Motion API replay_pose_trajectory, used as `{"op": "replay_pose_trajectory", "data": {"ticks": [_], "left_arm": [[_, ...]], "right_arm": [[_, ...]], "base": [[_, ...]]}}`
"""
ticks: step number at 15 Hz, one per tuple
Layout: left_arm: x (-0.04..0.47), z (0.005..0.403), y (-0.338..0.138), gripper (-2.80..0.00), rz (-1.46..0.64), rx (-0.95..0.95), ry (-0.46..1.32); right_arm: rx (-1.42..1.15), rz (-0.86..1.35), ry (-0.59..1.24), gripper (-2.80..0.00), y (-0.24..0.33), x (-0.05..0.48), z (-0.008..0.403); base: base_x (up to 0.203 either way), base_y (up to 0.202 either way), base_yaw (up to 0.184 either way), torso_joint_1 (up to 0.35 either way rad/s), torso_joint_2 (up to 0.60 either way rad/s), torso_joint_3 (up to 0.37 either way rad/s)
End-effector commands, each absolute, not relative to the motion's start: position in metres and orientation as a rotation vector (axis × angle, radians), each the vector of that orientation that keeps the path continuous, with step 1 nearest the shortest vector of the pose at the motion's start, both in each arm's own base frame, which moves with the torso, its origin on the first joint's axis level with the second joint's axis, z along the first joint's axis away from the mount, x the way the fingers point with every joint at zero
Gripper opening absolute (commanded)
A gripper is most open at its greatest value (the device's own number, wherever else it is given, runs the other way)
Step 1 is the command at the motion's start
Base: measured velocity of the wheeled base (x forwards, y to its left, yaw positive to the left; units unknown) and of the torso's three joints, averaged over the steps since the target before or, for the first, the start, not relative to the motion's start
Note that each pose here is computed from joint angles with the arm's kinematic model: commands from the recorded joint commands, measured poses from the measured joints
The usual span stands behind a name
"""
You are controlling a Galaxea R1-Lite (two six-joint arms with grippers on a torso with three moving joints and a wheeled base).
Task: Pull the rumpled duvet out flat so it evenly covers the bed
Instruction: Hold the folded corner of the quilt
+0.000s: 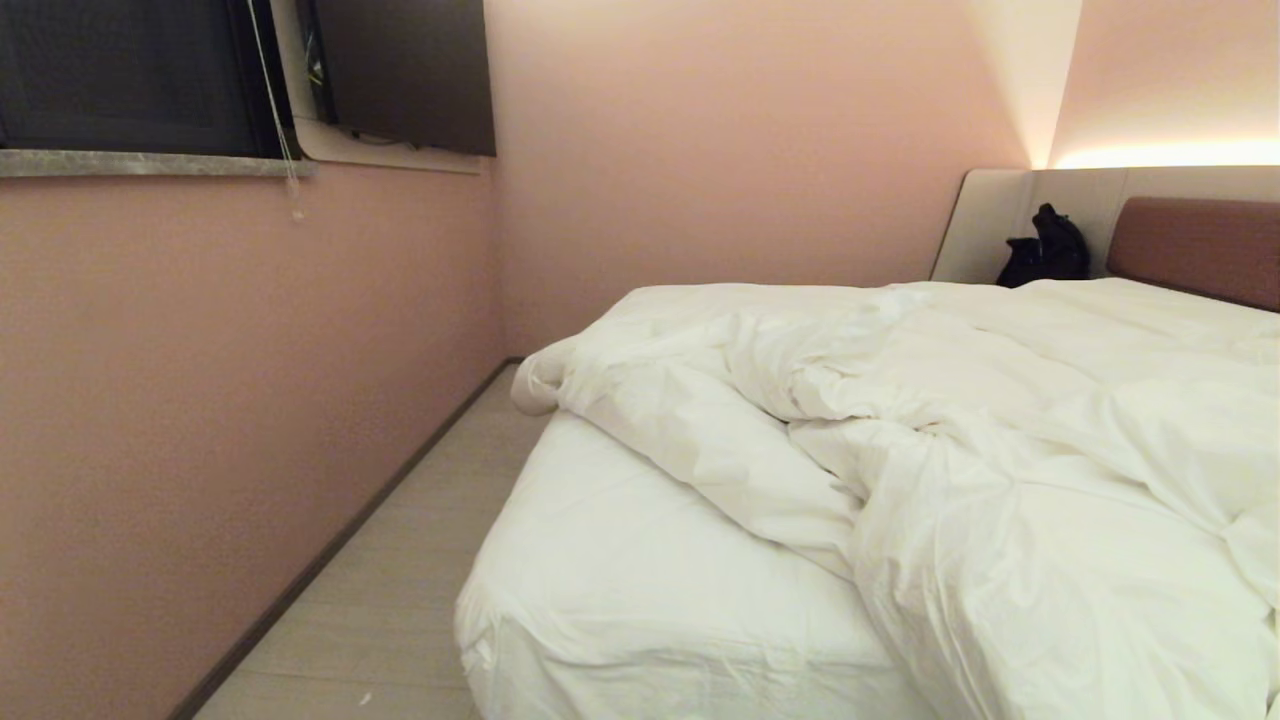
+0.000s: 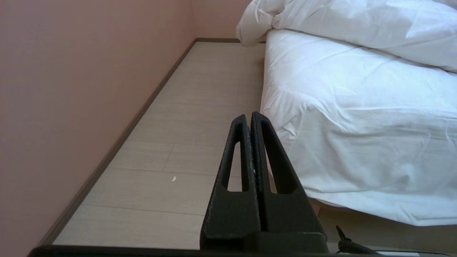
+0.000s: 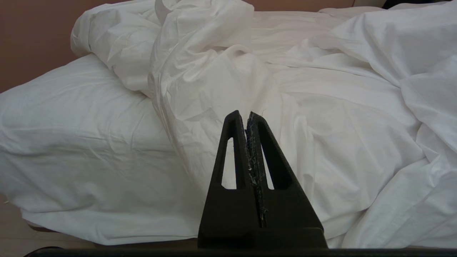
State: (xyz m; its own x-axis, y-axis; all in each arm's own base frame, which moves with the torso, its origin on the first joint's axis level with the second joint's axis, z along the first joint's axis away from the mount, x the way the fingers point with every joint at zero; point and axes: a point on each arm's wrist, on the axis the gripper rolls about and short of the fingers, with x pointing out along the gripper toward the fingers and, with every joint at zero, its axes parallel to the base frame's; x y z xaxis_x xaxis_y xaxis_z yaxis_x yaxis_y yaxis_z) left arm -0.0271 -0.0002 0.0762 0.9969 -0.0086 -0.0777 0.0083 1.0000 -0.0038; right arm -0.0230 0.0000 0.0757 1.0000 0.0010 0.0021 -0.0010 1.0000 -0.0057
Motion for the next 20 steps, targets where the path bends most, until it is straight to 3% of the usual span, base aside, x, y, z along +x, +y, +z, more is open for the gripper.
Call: {"op": "replay_pose_trajectory", "data": {"ticks": [1,20], "left_arm": [[-0.0272,0.0762,-0.0001,-2.80,-0.009,-0.003,0.078],[-0.0278,0.0788,-0.0001,-2.80,-0.006,-0.012,0.068]], "right_arm": [[-0.006,0.002,0.000,-2.80,0.0000,-0.0228,0.0755],[-0.006,0.000,-0.003,-2.80,0.0000,-0.0229,0.0760]], "base": [[0.000,0.000,0.000,0.000,0.00,0.000],[0.000,0.000,0.000,0.000,0.00,0.000]]}}
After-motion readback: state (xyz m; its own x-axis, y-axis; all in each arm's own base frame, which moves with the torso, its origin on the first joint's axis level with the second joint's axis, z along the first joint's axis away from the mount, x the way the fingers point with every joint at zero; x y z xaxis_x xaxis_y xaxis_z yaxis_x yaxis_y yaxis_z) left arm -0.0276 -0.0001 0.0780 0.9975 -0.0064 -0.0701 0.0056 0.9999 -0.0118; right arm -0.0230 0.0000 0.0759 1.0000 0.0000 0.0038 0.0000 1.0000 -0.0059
